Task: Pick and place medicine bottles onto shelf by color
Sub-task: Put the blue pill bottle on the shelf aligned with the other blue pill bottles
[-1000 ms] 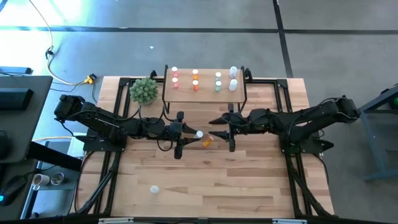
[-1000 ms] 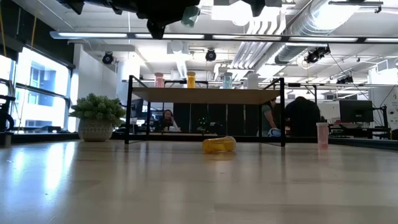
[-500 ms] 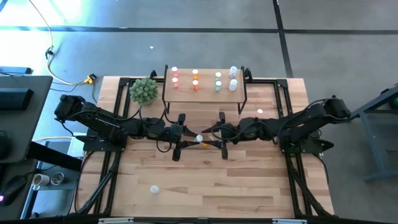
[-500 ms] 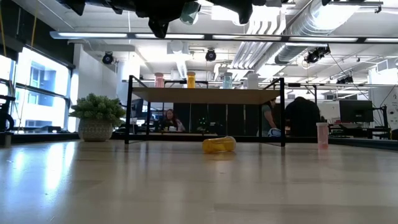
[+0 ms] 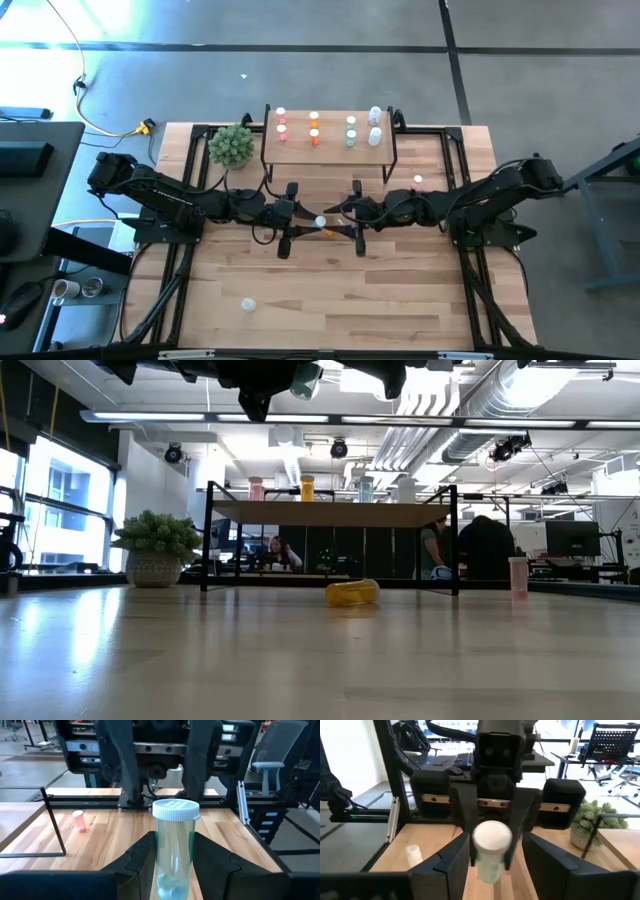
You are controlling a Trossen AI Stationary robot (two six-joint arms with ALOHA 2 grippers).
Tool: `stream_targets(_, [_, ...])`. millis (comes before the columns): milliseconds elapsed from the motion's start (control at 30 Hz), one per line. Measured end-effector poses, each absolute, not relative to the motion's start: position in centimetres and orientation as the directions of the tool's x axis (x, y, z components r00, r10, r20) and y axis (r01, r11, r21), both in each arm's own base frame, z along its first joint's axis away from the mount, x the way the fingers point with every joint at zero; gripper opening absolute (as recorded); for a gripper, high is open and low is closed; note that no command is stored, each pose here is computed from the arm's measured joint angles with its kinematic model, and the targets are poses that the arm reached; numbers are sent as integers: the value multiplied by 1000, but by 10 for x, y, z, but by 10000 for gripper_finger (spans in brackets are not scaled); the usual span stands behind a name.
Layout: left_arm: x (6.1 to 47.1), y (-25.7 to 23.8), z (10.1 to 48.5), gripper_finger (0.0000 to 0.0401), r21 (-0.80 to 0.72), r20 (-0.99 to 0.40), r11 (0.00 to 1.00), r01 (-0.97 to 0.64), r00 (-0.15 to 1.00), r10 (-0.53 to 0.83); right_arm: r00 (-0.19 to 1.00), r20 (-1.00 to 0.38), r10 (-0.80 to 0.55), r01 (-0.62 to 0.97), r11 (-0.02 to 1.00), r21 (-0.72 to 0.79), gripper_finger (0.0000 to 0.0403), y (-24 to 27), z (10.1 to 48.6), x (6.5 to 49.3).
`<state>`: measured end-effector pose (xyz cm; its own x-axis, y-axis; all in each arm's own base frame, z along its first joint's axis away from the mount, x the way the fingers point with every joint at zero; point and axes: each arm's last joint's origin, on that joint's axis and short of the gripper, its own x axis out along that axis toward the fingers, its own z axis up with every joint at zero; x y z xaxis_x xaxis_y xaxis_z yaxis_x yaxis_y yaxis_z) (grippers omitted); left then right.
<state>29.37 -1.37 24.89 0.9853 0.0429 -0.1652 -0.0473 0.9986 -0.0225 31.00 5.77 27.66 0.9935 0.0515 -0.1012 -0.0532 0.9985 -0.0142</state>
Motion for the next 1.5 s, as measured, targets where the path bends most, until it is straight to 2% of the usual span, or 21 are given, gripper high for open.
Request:
stream_targets(300, [294, -14, 249, 110, -32, -164, 998, -51, 985, 46, 996, -90, 9, -14, 998, -53, 174, 65, 262, 322])
stream_targets(600, [294, -13, 249, 110, -28, -164, 997, -72, 984, 67, 999, -38, 21, -23, 998, -58, 174, 67, 267, 322])
stream_targets(1267, [294, -13, 249, 110, -28, -164, 997, -74, 984, 68, 999, -42, 4, -3, 1000, 9, 174, 61, 267, 323])
stream_targets(1500, [294, -12, 249, 110, -28, -164, 996, -80, 984, 74, 999, -42, 21, -20, 1000, 19, 151, 61, 267, 323])
